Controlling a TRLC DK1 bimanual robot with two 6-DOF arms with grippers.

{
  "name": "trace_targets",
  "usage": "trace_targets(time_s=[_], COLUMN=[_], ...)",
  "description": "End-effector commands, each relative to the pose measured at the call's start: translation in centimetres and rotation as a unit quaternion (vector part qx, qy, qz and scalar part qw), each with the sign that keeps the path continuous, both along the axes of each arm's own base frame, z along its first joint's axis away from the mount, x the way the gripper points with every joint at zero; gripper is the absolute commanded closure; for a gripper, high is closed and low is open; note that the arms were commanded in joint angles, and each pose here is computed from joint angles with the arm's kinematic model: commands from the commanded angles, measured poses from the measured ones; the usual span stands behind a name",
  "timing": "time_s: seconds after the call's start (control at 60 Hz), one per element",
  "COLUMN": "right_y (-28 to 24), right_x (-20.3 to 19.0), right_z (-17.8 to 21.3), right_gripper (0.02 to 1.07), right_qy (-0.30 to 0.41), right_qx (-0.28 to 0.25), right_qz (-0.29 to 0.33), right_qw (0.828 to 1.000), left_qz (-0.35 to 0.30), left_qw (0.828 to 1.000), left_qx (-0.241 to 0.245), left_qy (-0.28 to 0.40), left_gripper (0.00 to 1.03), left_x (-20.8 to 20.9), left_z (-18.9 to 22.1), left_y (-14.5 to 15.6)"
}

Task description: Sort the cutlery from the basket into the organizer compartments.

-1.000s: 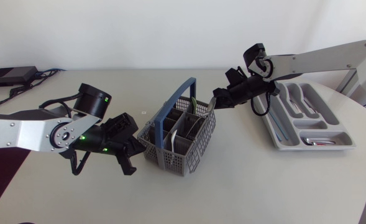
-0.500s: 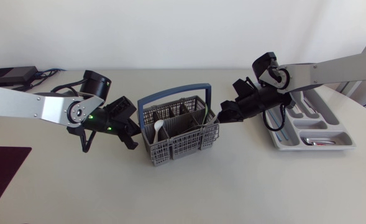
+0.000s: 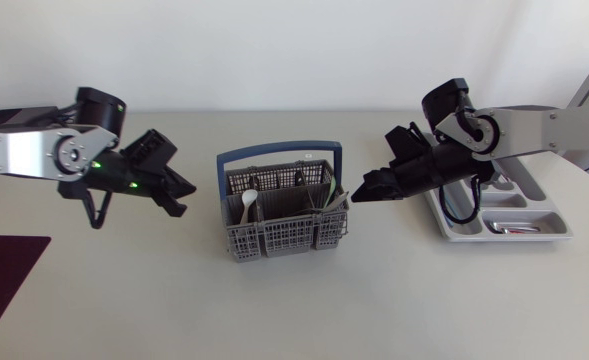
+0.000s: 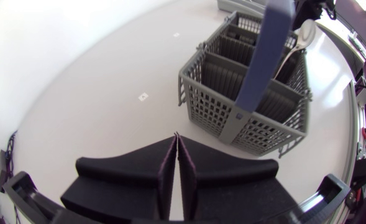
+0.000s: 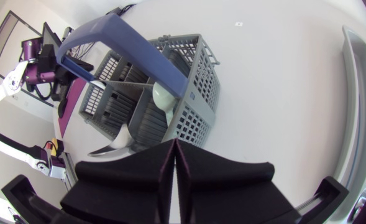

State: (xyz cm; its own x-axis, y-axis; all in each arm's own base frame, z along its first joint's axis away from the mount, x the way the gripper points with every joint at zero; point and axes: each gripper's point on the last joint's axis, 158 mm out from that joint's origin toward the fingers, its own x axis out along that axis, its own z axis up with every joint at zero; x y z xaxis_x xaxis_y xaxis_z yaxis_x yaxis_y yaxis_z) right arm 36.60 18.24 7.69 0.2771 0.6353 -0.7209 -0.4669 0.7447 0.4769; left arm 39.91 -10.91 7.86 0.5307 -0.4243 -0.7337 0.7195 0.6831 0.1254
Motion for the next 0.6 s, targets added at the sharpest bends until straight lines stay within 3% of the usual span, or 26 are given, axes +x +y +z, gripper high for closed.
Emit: trace_targets(time_s=[0.0,0.083,0.25,0.383,0.583], right_y=[-0.5,-0.7,-2.0,-3.2,-4.6], right_x=[-0.8,-1.3,-2.1,-2.7,-2.8], right_z=[0.0,0.6,2.1,2.8,3.1], right_gripper=[0.97,0.92,0.79,0.69,0.67], right_qy=[-0.009,-0.022,-0.05,-0.061,-0.072], right_qx=[-0.008,-0.011,-0.018,-0.024,-0.028], right_qz=[0.005,0.007,-0.001,-0.006,-0.013], right_qw=[1.0,1.0,0.999,0.998,0.997], left_qz=[-0.021,-0.039,-0.106,-0.143,-0.167], left_qw=[0.999,0.997,0.992,0.989,0.986], left_qx=[-0.007,-0.016,-0.04,-0.026,-0.008], left_qy=[-0.044,-0.064,-0.057,-0.032,-0.019], left_gripper=[0.92,0.87,0.76,0.72,0.69], left_x=[-1.8,-4.0,-7.9,-8.4,-7.9], left_z=[4.4,7.6,10.5,8.9,7.1], left_y=[-0.3,-1.9,-8.8,-13.0,-17.8])
